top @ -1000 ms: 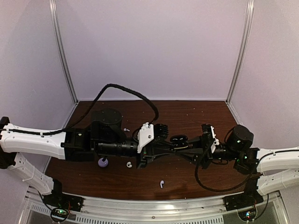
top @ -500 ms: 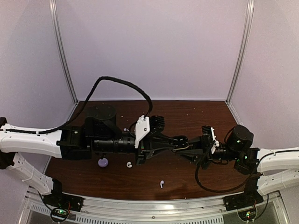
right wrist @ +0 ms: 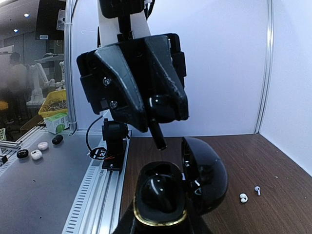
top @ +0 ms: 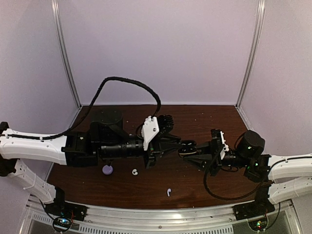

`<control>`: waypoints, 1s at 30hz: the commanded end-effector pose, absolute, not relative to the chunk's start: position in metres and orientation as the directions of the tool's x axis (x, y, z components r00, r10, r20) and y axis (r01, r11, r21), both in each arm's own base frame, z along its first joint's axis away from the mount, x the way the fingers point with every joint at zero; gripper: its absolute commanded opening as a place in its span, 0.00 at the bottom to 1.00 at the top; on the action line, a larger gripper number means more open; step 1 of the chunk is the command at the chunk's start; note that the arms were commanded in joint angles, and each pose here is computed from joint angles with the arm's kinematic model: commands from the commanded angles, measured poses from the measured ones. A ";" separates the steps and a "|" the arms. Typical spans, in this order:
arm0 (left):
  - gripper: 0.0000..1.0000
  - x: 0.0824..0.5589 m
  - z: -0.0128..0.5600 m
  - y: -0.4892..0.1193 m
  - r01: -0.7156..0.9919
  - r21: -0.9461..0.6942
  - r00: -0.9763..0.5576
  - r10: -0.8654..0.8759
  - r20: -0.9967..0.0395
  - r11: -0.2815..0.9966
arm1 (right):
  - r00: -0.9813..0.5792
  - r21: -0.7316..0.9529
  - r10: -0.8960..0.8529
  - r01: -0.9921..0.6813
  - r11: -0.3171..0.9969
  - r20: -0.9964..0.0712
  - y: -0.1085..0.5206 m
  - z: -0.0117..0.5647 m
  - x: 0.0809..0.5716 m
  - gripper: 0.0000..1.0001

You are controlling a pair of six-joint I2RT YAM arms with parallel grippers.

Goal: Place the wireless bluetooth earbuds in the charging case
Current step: Insert the left earbud into the left side groove of the charging case.

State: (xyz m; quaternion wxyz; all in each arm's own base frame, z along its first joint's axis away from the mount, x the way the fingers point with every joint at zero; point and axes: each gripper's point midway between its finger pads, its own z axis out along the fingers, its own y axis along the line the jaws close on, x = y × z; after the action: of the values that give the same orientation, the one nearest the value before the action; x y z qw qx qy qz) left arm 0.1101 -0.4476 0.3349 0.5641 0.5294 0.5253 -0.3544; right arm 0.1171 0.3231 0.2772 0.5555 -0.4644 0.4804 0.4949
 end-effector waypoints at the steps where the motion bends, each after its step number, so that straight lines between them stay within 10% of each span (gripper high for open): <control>1: 0.00 0.113 0.353 -0.456 0.958 0.191 0.178 0.079 -0.981 0.214 | 0.041 -0.025 0.147 -0.994 0.105 -0.988 0.323 0.289 0.121 0.00; 30: 0.00 0.126 0.306 -0.460 0.951 0.179 0.119 0.233 -0.965 0.253 | 0.067 -0.048 0.168 -0.992 0.115 -0.984 0.316 0.296 0.118 0.00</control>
State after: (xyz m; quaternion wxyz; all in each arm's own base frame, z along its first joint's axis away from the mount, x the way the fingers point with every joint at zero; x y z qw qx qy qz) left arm 0.1229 -0.4592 0.3201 0.5617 0.5070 0.5540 -0.3471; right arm 0.1225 0.3212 0.2739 0.5523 -0.4478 0.5010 0.4933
